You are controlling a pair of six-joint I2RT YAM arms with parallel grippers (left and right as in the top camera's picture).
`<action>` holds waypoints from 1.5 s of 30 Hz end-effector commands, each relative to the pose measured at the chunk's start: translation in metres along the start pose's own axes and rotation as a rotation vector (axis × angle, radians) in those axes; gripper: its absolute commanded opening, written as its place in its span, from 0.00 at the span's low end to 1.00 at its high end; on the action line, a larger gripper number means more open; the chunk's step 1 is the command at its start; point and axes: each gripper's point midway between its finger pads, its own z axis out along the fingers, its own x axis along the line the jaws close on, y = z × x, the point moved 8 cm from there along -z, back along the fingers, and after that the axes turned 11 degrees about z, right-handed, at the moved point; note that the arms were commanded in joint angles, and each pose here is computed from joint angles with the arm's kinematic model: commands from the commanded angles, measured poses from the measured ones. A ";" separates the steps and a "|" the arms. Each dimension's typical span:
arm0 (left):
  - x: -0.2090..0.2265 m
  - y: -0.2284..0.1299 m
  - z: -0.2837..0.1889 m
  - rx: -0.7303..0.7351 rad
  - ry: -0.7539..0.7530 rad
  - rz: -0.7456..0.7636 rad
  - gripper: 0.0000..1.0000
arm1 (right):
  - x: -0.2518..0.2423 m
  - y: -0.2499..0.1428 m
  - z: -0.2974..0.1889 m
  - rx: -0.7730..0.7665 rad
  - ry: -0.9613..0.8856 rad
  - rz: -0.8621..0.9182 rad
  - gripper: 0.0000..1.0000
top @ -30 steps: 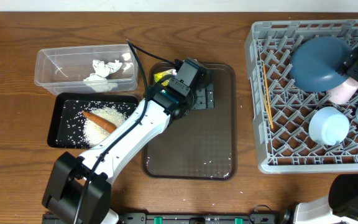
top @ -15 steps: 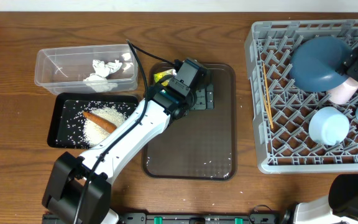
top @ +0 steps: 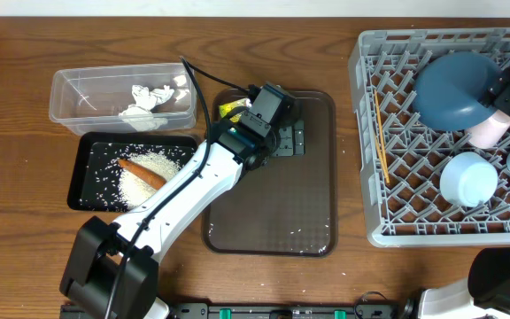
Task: Sort waste into correct bins and load items into the dishwasher rack
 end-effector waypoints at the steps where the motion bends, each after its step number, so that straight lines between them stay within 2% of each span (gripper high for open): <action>1: 0.003 -0.003 0.002 0.006 0.019 -0.008 0.91 | -0.001 0.001 0.004 0.009 -0.010 0.009 0.99; 45: 0.002 -0.003 0.002 0.006 0.018 -0.031 0.91 | -0.001 0.001 0.004 0.009 -0.009 0.009 0.99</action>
